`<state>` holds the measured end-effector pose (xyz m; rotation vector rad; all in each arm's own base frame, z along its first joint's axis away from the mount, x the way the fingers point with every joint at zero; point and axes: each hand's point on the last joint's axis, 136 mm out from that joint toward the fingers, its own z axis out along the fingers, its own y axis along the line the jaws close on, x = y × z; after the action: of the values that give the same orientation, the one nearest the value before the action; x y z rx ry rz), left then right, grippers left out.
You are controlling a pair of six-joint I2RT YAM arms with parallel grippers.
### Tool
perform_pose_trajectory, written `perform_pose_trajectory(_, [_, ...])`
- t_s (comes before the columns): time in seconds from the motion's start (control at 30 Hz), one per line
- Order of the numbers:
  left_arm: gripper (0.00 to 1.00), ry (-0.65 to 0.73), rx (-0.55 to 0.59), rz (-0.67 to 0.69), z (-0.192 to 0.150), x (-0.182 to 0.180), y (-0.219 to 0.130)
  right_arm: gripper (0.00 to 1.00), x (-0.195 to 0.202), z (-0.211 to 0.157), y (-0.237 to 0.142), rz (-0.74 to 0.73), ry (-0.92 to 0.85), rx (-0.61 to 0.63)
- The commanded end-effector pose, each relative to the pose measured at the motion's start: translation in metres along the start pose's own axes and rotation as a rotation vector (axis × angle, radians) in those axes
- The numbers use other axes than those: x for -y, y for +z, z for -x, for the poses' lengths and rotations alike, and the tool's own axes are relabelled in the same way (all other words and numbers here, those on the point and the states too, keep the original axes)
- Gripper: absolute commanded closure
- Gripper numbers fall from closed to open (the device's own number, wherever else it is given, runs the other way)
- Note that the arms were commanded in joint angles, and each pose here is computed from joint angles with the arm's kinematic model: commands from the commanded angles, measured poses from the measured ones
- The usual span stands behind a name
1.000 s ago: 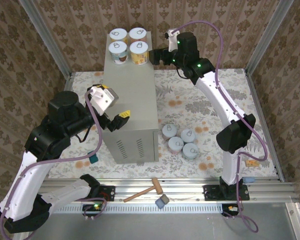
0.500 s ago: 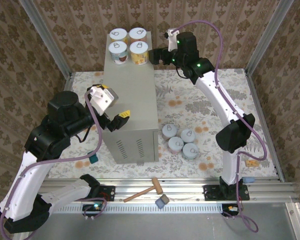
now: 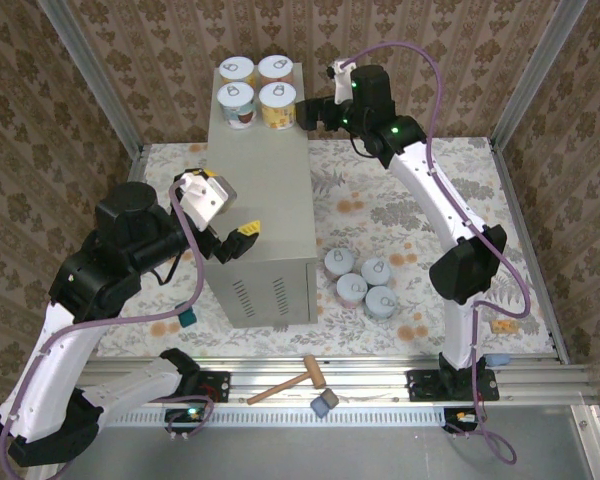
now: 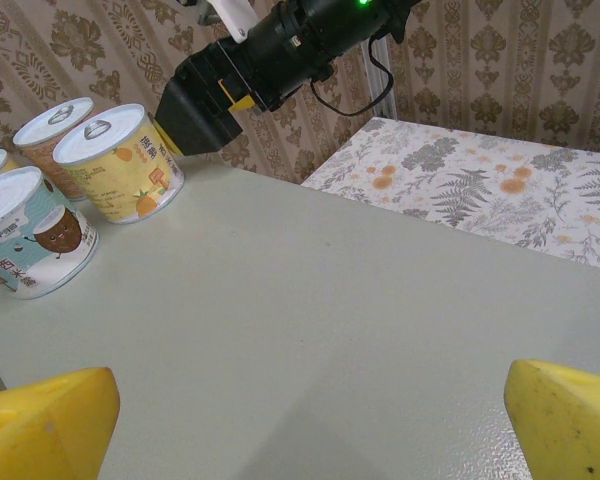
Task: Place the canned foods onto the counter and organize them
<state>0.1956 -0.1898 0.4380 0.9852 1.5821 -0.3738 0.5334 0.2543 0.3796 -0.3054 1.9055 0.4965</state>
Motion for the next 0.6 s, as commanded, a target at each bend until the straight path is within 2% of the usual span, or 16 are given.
perform_pose_trajectory(0.0, [0.0,-0.018,0.029,0.008,0.005,-0.002,-0.003,0.0,-0.003,0.004,-0.015,0.005,0.002,0.01])
perform_pose_trajectory(0.57, [0.0,-0.023,0.03,0.002,0.006,-0.001,-0.002,0.0,-0.012,-0.014,-0.022,0.031,-0.014,-0.02])
